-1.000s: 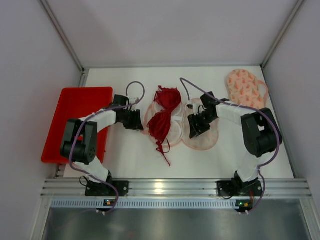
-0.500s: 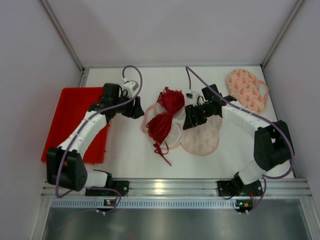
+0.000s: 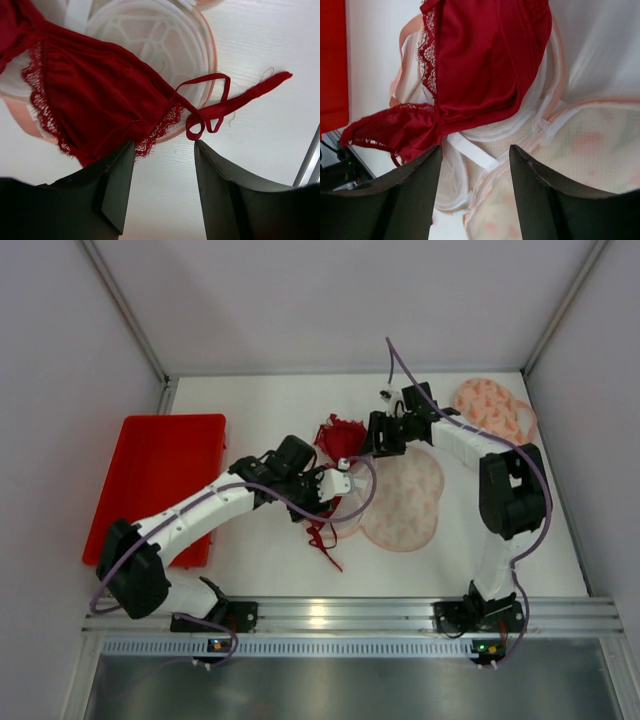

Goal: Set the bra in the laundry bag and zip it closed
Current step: Adjust the bra in the laundry bag.

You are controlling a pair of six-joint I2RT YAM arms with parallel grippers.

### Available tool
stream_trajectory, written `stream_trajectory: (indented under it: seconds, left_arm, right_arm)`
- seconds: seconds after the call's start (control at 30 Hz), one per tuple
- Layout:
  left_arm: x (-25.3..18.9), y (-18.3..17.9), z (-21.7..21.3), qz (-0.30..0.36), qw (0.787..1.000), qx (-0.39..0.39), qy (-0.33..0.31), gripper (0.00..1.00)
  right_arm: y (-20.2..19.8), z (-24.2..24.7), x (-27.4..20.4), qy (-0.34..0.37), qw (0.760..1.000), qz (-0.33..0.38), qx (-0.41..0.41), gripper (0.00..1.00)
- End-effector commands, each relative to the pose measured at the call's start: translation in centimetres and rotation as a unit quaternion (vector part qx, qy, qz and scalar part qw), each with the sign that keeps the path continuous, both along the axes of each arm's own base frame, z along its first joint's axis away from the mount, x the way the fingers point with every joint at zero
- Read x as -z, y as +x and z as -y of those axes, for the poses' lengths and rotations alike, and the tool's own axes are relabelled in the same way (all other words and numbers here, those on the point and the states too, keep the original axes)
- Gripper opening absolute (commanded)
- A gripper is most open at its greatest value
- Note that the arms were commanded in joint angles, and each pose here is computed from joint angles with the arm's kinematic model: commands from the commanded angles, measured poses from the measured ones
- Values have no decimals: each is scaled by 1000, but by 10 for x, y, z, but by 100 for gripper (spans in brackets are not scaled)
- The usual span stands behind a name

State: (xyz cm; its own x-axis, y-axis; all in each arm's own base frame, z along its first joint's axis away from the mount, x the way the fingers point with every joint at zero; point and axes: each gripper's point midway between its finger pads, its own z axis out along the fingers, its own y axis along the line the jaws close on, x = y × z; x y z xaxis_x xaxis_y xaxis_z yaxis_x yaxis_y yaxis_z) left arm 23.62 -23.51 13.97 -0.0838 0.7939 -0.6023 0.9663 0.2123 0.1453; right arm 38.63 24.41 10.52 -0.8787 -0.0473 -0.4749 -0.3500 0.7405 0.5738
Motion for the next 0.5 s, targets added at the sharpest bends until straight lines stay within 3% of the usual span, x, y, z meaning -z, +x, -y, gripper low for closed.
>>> stream_trajectory:
  seconds: [0.0,0.2,0.47]
  left_arm:
    - [4,-2,4,19,996,63,60,57]
    - [40,-31,17,-22,991,85,104,56]
    - [63,-45,13,-58,984,96,138,59]
  right_arm:
    - [33,-11,-17,26,999,32,25,58]
    - [46,-16,-9,32,998,33,36,58]
    - [55,-21,-8,42,998,35,37,58]
